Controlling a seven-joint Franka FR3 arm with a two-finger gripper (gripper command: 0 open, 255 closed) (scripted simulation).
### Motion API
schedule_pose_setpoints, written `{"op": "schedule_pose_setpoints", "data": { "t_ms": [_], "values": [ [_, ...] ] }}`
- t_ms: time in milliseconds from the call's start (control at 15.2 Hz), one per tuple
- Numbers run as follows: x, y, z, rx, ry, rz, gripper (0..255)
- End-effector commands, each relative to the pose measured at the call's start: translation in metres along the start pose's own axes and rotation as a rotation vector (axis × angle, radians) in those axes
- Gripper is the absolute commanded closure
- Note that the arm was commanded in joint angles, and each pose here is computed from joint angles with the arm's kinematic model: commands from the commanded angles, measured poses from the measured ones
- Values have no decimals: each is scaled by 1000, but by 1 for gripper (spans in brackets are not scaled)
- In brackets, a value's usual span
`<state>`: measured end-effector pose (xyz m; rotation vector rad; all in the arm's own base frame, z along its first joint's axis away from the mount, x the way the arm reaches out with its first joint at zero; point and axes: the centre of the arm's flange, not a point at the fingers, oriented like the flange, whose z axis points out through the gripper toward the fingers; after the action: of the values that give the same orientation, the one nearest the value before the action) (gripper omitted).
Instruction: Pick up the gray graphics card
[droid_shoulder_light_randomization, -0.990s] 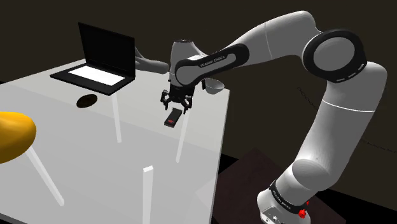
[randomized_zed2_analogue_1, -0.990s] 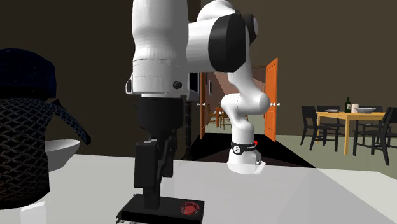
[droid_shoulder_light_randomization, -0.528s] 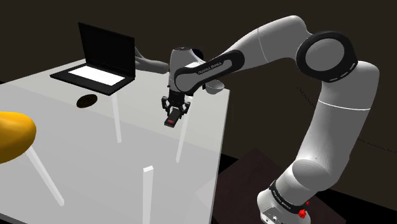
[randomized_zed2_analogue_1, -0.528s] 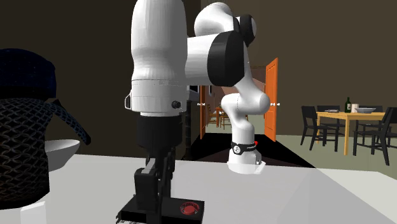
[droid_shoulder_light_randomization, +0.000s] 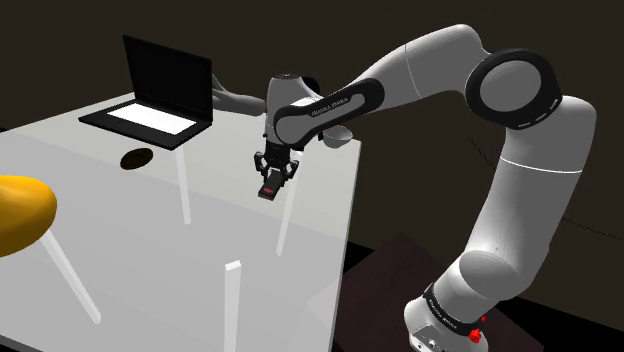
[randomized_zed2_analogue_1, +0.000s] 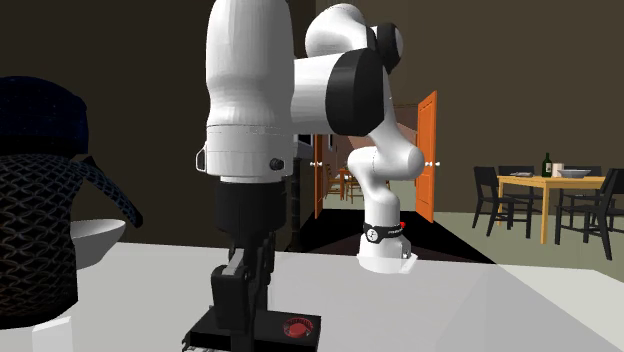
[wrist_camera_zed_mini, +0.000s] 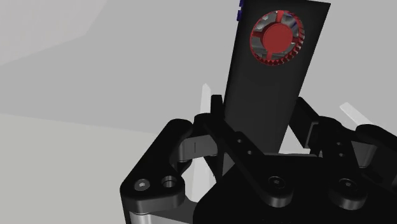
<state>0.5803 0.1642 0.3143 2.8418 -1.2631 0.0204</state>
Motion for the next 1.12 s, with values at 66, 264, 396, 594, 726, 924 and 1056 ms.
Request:
{"op": "schedule_pose_setpoints", "data": {
  "t_ms": [66, 264, 396, 594, 726, 924, 1056],
  "values": [
    [-1, 0, -4, -1, 0, 0, 255],
    [0, 1, -19, -1, 0, 0, 255],
    [0, 1, -30, -1, 0, 0, 255],
    [0, 1, -46, -1, 0, 0, 255],
    [1, 2, -56, -1, 0, 0, 255],
    [1, 2, -72, -1, 0, 0, 255],
    [1, 2, -78, -1, 0, 0, 255]
  ]
}}
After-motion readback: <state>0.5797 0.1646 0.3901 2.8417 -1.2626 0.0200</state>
